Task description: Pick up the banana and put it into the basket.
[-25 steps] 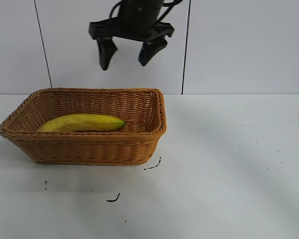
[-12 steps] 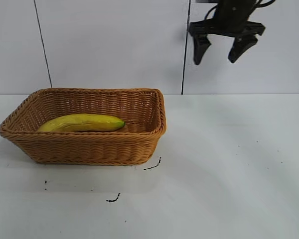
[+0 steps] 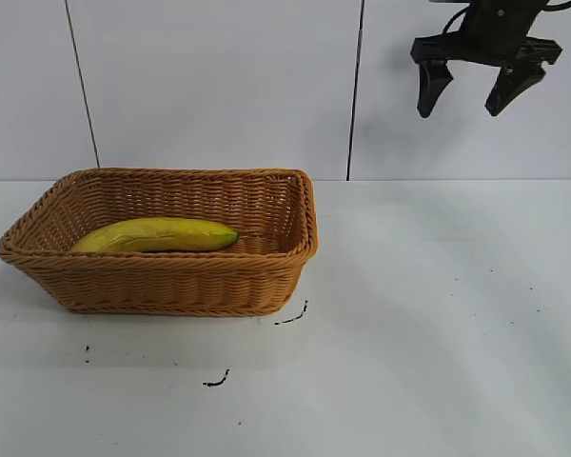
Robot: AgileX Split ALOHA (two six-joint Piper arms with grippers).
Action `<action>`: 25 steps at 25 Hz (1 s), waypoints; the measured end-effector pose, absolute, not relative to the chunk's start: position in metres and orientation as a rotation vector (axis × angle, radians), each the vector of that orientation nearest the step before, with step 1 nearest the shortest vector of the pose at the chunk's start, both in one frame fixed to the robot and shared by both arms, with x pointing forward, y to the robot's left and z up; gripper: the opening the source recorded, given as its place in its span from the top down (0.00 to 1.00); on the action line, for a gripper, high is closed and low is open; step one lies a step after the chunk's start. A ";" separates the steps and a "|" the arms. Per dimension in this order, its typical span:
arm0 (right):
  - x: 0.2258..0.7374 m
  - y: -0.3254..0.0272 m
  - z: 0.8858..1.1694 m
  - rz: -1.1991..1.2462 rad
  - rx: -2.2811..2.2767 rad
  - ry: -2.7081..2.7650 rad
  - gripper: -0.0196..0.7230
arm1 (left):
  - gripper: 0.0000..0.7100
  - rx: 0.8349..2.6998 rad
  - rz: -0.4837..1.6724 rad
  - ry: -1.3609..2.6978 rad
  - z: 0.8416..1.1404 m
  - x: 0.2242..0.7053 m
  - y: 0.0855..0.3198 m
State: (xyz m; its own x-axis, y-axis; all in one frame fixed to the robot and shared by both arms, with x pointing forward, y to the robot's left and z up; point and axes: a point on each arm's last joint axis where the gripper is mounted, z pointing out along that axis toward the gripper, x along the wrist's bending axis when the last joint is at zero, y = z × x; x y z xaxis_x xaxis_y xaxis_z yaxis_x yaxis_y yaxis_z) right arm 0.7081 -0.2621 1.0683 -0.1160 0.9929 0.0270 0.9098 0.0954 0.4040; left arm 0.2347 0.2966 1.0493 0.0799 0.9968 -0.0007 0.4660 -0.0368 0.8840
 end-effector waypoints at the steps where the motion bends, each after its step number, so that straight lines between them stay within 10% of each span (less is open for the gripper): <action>1: 0.699 -0.263 1.068 0.453 1.912 2.136 0.10 | 0.02 1.607 0.893 1.484 1.049 0.235 0.297; 14: 0.519 -0.275 1.102 0.355 1.971 2.196 0.10 | 0.02 1.607 0.893 1.484 1.049 0.235 0.297; 25: 0.383 -0.285 1.075 0.511 1.862 2.100 0.10 | 0.02 1.607 0.893 1.484 1.049 0.235 0.297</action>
State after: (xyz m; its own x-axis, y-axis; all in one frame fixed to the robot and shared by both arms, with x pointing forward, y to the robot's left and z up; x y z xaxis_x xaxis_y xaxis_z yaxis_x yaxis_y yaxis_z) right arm 0.3832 -0.2848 1.0748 -0.1243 0.9921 0.0192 0.8901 0.1029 0.4441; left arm 0.2347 0.2966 1.0493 0.0799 0.9968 -0.0007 0.4660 -0.0368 0.8840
